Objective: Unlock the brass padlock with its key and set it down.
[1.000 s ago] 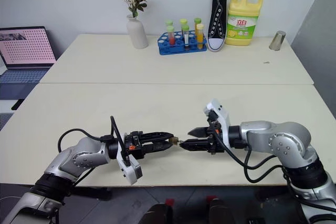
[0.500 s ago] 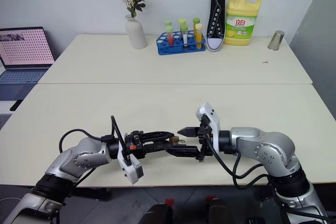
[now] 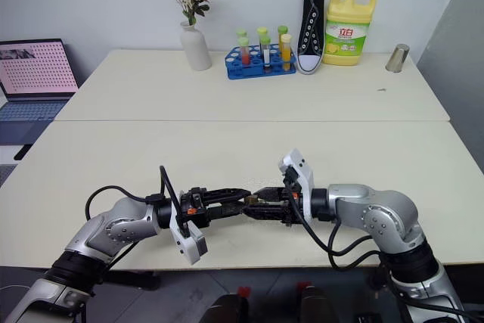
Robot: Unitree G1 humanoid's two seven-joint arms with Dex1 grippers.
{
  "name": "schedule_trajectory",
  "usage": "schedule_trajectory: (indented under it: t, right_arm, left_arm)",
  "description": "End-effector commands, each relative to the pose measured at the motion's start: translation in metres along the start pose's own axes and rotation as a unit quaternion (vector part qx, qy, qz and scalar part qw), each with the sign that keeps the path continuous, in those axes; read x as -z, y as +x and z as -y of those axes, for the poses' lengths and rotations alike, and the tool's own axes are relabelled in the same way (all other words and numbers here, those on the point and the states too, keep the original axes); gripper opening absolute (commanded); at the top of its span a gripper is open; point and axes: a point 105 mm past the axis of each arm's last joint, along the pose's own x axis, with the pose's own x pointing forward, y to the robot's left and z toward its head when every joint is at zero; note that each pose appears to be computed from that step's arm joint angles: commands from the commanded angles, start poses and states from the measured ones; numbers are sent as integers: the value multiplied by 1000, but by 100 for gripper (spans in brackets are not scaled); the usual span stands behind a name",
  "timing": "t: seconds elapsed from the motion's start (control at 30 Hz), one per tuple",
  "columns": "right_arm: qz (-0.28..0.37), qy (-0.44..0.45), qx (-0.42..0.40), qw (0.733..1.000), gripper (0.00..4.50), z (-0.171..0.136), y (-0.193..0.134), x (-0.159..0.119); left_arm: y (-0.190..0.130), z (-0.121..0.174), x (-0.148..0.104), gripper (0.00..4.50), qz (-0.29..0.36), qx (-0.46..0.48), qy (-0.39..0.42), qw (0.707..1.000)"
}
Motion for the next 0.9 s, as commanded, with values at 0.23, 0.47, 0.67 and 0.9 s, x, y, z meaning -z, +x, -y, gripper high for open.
schedule_trajectory:
  t: [0.23, 0.47, 0.67, 0.9]
  right_arm:
    - [12, -23, -19, 999, 15, -7, 1, -9]
    - [12, -26, -26, 999, 15, -9, 1, -9]
    - [12, -31, -30, 999, 15, -11, 0, -10]
    - [0, -79, 2, 997, 15, -1, -13, -9]
  left_arm:
    - [1, -8, -8, 97, 19, -19, 2, 1000]
    - [0, -6, -7, 97, 17, -18, -10, 1000]
    - [-4, -12, -12, 202, 25, -40, -49, 998]
    - [-31, -23, -4, 387, -42, -100, -97, 989]
